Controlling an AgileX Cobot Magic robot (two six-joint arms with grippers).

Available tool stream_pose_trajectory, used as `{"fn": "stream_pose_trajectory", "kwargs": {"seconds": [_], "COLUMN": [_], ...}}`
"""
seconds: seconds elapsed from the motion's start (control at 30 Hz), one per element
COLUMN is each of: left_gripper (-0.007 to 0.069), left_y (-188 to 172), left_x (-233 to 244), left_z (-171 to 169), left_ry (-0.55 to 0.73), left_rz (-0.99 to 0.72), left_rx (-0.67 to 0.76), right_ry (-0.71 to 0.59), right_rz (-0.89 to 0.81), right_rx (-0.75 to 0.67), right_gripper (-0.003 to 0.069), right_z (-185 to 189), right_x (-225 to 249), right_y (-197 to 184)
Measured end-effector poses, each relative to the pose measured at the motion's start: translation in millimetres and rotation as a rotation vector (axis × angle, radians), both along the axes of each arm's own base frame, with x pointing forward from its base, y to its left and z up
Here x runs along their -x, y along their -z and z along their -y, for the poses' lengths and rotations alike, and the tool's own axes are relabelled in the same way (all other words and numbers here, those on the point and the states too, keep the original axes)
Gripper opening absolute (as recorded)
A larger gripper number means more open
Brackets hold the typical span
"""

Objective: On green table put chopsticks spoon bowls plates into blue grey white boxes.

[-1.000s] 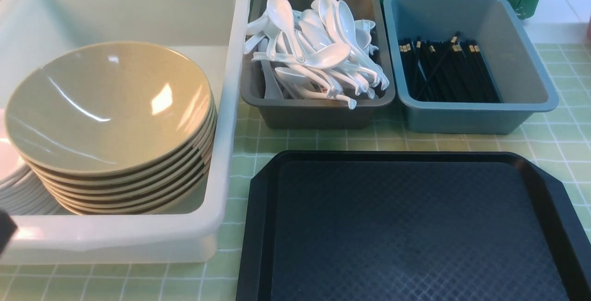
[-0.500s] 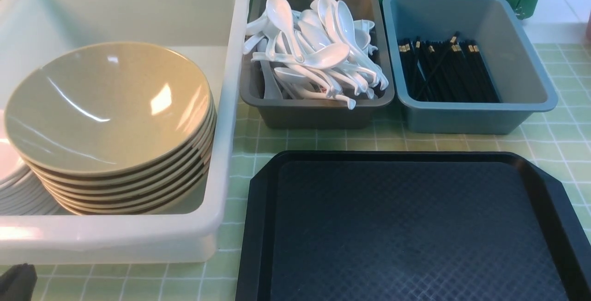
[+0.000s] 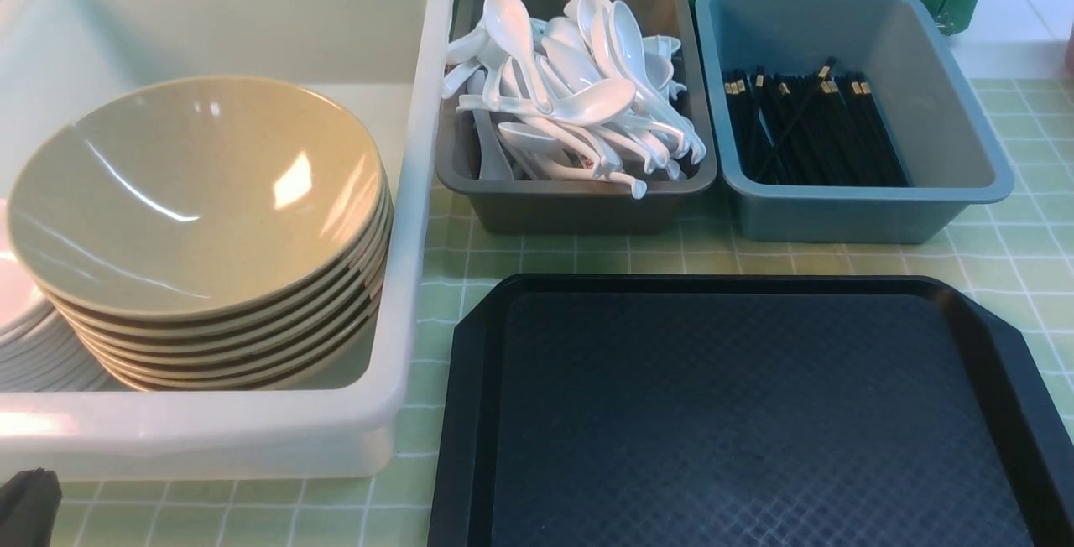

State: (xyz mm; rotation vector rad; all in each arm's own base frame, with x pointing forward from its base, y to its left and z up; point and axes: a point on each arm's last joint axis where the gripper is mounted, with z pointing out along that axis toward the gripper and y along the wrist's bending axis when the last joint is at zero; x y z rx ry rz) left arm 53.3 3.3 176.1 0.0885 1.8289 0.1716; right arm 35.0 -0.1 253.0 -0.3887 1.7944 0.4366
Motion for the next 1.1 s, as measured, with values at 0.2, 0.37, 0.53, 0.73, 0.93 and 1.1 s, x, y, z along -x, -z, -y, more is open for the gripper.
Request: {"fn": "stream_pose_trajectory", "kwargs": {"seconds": [0.2, 0.37, 0.53, 0.73, 0.93, 1.1], "left_gripper": [-0.0001, -0.0001, -0.0001, -0.0001, -0.0001, -0.0001], "left_y": [0, 0, 0, 0, 0, 0], "left_x": [0, 0, 0, 0, 0, 0], "left_z": [0, 0, 0, 0, 0, 0], "left_ry": [0.0, 0.0, 0.0, 0.0, 0.0, 0.0], "left_rz": [0.0, 0.002, 0.002, 0.003, 0.003, 0.003], "left_rx": [0.0, 0.0, 0.0, 0.0, 0.0, 0.0], "right_ry": [0.021, 0.201, 0.382, 0.37, 0.513, 0.598], "right_rz": [-0.01, -0.02, -0.022, 0.048, -0.07, -0.121], "right_rx": [0.011, 0.017, 0.098, 0.172, 0.21, 0.193], "right_gripper": [0.0122, 0.0124, 0.0128, 0.0131, 0.0139, 0.0141], "right_z": [0, 6, 7, -4, 3, 7], "right_x": [-1, -1, 2, -10, -10, -11], "right_y": [5, 7, 14, 43, 64, 77]}}
